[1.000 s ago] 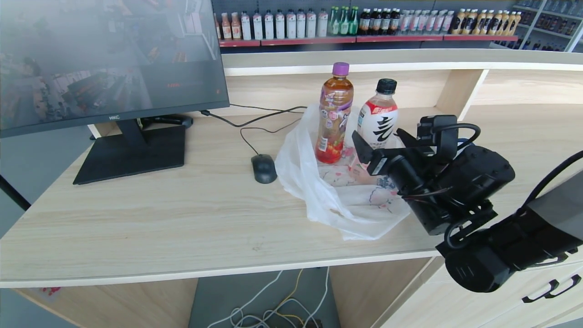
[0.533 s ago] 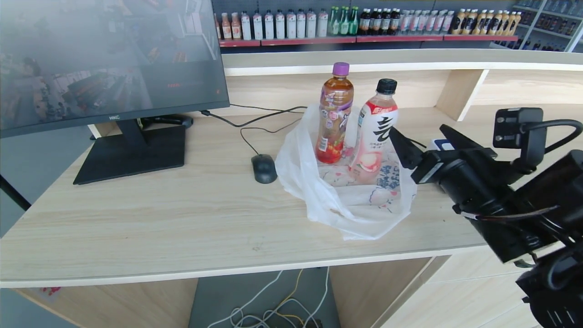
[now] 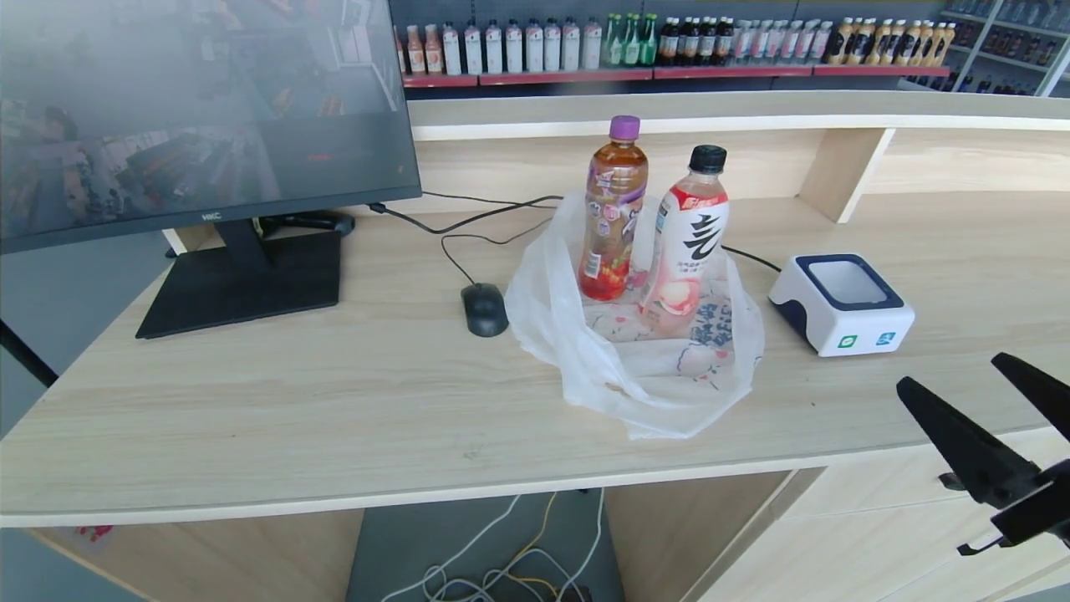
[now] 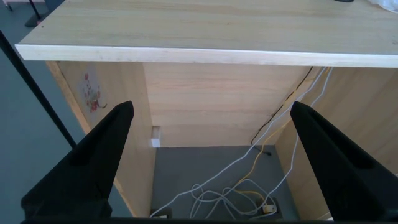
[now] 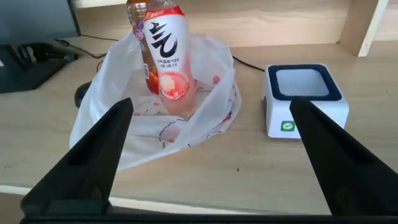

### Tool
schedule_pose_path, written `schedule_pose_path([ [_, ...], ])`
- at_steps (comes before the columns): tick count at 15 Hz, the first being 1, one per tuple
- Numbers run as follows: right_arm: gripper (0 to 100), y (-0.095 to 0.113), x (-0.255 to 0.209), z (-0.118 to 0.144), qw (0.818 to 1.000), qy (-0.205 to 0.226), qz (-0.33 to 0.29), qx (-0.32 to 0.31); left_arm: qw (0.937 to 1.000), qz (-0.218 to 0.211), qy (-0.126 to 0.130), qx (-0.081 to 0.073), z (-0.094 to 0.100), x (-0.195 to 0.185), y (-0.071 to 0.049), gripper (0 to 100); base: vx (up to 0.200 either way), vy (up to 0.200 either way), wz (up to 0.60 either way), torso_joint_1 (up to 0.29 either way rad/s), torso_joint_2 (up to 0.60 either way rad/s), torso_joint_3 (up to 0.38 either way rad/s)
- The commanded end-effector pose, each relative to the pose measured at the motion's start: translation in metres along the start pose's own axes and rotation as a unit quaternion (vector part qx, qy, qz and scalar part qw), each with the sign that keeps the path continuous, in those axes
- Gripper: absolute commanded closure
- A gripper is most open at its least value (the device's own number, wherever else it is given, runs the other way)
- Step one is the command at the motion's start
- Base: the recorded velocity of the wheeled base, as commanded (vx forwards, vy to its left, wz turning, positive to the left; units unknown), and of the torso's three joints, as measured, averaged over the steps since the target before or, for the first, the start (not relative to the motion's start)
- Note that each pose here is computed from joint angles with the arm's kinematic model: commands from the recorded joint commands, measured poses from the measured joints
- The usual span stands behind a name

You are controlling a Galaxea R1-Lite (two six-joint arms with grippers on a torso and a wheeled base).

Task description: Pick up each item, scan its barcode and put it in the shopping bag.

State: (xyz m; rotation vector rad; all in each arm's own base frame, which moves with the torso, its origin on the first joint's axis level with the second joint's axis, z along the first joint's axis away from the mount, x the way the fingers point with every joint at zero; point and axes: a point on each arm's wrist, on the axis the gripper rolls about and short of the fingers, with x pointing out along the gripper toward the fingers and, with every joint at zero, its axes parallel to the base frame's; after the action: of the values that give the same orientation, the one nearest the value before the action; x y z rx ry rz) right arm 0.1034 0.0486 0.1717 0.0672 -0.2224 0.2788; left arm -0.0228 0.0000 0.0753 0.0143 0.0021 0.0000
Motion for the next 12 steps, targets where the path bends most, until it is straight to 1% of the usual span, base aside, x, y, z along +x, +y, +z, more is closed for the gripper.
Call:
schedule_pose_path([
  [1,0,-0.006,-0.047,0.002,0.999,0.017,0.05,0.001,1.0,-0.001,0.0,0.003,0.0,0.0,0.0,0,0.0,0.0,0.0,0.0,0.0,0.0],
  [2,0,-0.01,-0.067,-0.008,0.996,0.061,0.071,-0.011,1.0,-0.001,0.0,0.004,0.0,0.0,0.0,0,0.0,0.0,0.0,0.0,0.0,0.0],
  [4,0,-0.016,-0.104,-0.032,0.985,0.128,0.107,-0.042,1.0,0.0,0.0,0.001,0.0,0.0,0.0,0,0.0,0.0,0.0,0.0,0.0,0.0],
  [5,0,-0.017,-0.112,-0.037,0.983,0.138,0.112,-0.044,1.0,0.0,0.0,0.001,0.0,0.0,0.0,0,0.0,0.0,0.0,0.0,0.0,0.0],
  [6,0,-0.022,-0.134,-0.052,0.98,0.153,0.118,-0.052,1.0,0.0,0.0,0.001,0.0,0.0,0.0,0,0.0,0.0,0.0,0.0,0.0,0.0],
  [7,0,-0.025,-0.148,-0.062,0.98,0.149,0.118,-0.052,1.0,0.0,0.0,0.001,0.0,0.0,0.0,0,0.0,0.0,0.0,0.0,0.0,0.0],
  [8,0,-0.025,-0.149,-0.062,0.982,0.146,0.107,-0.048,1.0,0.0,0.0,0.001,0.0,0.0,0.0,0,0.0,0.0,0.0,0.0,0.0,0.0],
  [10,0,-0.023,-0.149,-0.062,0.986,0.143,0.063,-0.051,1.0,0.0,0.0,0.002,0.0,0.0,0.0,0,0.0,0.0,0.0,0.0,0.0,0.0],
  [11,0,-0.021,-0.148,-0.062,0.988,0.147,0.009,-0.054,1.0,0.0,0.0,0.002,0.0,0.0,0.0,0,0.0,0.0,0.0,0.0,0.0,0.0],
  [12,0,-0.021,-0.148,-0.062,0.987,0.154,-0.009,-0.047,1.0,0.0,0.0,0.001,0.0,0.0,0.0,0,0.0,0.0,0.0,0.0,0.0,0.0],
])
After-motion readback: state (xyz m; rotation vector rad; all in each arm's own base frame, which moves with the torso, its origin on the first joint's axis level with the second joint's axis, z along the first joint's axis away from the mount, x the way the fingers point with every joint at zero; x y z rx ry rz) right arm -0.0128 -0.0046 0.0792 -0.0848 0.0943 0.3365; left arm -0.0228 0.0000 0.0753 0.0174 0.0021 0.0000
